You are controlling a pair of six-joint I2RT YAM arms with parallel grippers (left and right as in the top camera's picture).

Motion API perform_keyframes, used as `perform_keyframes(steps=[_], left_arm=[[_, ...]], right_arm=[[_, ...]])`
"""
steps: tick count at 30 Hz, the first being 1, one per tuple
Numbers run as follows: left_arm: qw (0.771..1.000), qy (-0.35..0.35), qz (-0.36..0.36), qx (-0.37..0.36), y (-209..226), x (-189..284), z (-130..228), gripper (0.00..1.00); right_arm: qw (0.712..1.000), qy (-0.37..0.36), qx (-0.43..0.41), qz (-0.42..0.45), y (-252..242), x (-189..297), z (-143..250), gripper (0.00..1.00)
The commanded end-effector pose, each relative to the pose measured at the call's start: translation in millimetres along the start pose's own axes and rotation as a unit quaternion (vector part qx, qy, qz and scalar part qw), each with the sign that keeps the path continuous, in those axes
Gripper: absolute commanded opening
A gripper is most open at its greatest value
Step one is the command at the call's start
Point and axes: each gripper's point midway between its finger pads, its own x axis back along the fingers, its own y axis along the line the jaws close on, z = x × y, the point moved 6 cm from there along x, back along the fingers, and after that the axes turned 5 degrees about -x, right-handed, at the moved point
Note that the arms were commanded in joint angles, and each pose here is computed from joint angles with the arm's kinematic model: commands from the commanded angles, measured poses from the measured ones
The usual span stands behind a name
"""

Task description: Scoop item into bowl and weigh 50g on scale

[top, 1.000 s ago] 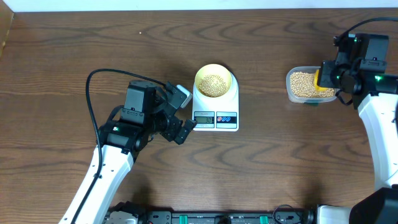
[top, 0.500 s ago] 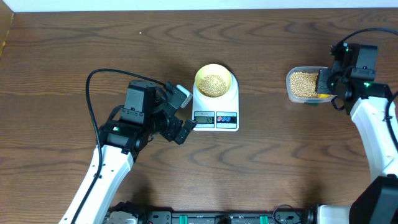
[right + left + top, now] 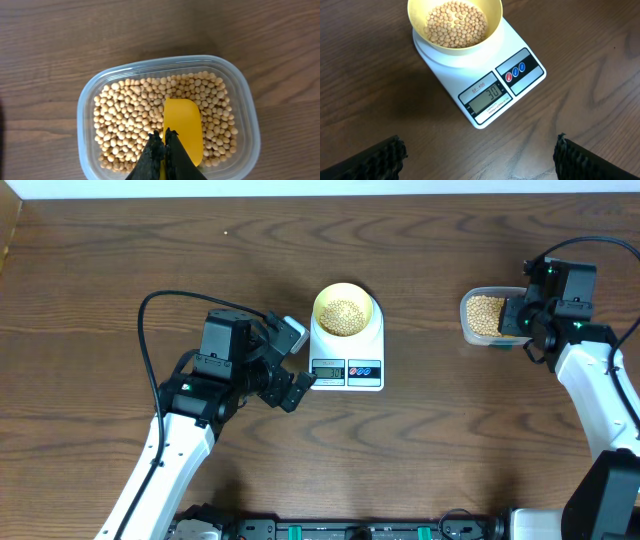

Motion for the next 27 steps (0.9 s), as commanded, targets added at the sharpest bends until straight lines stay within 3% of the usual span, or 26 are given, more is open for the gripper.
perform_keyframes(steps=[1,27], left_arm=[[1.0,0.002,-0.005,0.005,2.2,-0.3,1.1,0.97],[1.0,0.002,-0.005,0.005,2.2,-0.3,1.1,0.97]], right_arm=[[0.999,0.017,-0.016,-0.03,4.8,-6.2,8.0,0.01],[0.976,0.038,-0.146,-0.155,-15.4,-10.8,6.5,0.01]])
